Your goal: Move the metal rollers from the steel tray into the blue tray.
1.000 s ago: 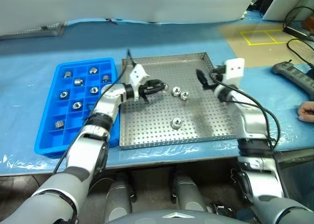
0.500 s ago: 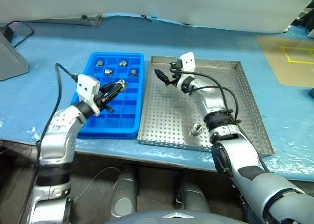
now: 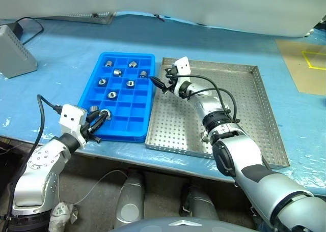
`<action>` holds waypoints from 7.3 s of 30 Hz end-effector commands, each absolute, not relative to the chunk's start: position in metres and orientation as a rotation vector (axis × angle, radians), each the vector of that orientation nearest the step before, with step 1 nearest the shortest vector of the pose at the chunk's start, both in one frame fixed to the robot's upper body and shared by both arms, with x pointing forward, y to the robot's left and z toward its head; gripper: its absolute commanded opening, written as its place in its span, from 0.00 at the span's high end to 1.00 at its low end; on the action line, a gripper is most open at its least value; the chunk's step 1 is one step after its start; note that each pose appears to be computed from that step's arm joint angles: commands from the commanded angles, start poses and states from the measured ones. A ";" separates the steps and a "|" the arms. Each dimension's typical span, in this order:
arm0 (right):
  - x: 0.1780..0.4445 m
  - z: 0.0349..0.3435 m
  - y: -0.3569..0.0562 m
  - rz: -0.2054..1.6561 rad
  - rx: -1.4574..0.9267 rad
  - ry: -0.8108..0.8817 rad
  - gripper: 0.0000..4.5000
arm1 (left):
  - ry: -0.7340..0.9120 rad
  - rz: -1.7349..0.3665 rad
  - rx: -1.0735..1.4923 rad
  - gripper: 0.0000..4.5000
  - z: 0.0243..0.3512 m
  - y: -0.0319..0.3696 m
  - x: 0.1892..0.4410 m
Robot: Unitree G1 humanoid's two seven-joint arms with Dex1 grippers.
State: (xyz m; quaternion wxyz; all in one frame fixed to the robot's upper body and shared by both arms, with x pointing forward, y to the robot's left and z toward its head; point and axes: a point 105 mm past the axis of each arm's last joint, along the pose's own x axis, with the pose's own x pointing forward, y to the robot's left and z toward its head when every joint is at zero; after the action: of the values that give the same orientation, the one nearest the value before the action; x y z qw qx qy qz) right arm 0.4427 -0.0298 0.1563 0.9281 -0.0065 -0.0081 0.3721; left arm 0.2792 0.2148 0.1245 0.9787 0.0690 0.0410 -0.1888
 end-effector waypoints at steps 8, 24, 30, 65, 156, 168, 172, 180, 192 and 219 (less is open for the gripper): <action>0.447 0.179 -0.051 0.709 -0.038 -0.107 0.00 | -0.012 -0.485 0.126 0.29 0.157 0.192 0.305; 0.405 0.158 -0.174 0.435 -0.125 0.054 0.00 | -0.161 -1.072 0.064 0.29 0.192 0.081 0.362; 0.381 0.143 -0.180 0.477 -0.100 0.133 0.00 | -0.154 -1.132 0.071 0.29 0.183 0.066 0.366; 0.387 0.226 -0.154 0.469 0.045 -0.202 0.64 | -0.024 -1.043 -0.871 0.28 0.183 -0.009 0.397; 0.418 0.211 -0.087 0.744 -0.045 -0.029 0.64 | -0.238 -0.774 0.058 0.69 0.230 0.197 0.361; 0.425 0.189 -0.035 0.891 0.029 0.005 0.64 | -0.072 -0.630 0.095 0.69 0.181 0.219 0.316; 0.425 0.185 -0.031 0.897 0.039 0.004 0.64 | -0.041 -0.642 0.112 0.69 0.169 0.211 0.316; 0.425 0.176 -0.036 0.868 0.050 0.019 0.64 | -0.008 -0.676 0.129 0.69 0.150 0.199 0.328; 0.397 0.211 0.006 1.102 0.155 -0.015 0.64 | -0.065 -0.664 0.078 0.25 0.167 0.212 0.333; 0.400 0.184 -0.031 1.044 -0.101 0.012 0.14 | -0.167 -0.886 0.028 0.24 0.200 0.153 0.352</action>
State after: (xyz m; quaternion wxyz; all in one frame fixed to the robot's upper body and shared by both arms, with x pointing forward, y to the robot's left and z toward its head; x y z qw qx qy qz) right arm 0.4044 -0.0188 0.1556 0.8631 -0.0603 0.0497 0.4990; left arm 0.3511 0.1688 0.1935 0.9172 0.0038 -0.0692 -0.3924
